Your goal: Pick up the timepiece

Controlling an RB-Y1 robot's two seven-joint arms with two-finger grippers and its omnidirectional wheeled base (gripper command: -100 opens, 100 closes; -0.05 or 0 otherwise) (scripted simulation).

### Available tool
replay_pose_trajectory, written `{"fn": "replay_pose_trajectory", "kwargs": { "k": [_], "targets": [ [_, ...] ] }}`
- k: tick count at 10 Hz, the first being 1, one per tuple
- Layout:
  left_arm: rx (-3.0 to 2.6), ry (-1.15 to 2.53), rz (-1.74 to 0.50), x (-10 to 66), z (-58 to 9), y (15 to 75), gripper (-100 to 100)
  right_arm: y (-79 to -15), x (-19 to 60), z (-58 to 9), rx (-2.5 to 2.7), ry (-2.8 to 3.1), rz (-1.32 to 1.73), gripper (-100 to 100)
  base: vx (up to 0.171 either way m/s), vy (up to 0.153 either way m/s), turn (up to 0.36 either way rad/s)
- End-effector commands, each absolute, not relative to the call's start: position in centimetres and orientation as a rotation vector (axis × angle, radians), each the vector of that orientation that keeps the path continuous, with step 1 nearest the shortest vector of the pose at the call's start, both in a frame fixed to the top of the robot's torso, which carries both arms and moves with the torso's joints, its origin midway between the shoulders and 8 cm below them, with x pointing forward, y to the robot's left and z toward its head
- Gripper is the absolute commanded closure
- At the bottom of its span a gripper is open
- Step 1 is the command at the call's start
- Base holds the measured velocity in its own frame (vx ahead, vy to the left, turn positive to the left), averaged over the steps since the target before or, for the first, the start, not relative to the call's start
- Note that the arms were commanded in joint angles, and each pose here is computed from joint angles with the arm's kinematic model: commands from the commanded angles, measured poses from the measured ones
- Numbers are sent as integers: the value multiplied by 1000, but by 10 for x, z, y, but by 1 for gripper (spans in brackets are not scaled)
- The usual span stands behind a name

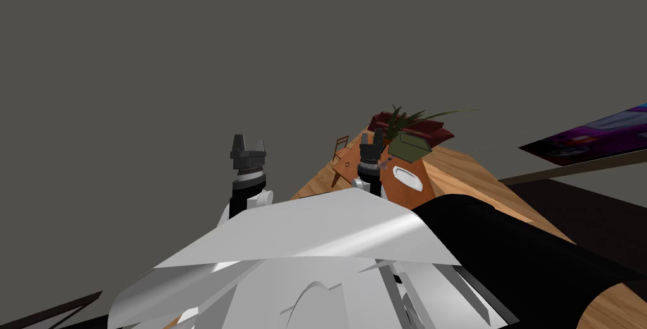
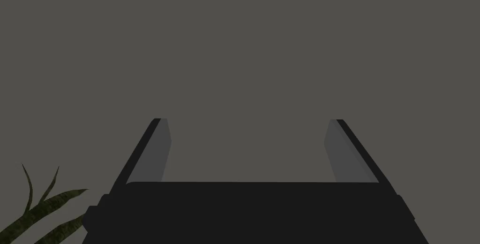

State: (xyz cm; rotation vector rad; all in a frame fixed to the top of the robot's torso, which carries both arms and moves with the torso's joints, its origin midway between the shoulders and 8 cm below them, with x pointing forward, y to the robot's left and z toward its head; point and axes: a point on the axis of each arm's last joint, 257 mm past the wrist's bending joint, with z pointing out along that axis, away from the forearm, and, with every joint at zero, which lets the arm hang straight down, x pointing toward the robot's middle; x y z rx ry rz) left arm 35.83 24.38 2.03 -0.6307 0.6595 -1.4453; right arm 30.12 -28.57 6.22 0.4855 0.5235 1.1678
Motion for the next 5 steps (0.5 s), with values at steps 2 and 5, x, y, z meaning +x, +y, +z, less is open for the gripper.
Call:
{"fn": "replay_pose_trajectory", "kwargs": {
  "k": [2, 5],
  "targets": [
    [-631, 659, -1445, 358, 20, 244, 0, -282, 310, 51, 486, 562, 1237, -100, -36, 7, 30],
    [-631, 659, -1445, 358, 20, 244, 0, -282, 323, 30, 522, 599, 1333, -100, -53, 6, 36]
  ]
}}
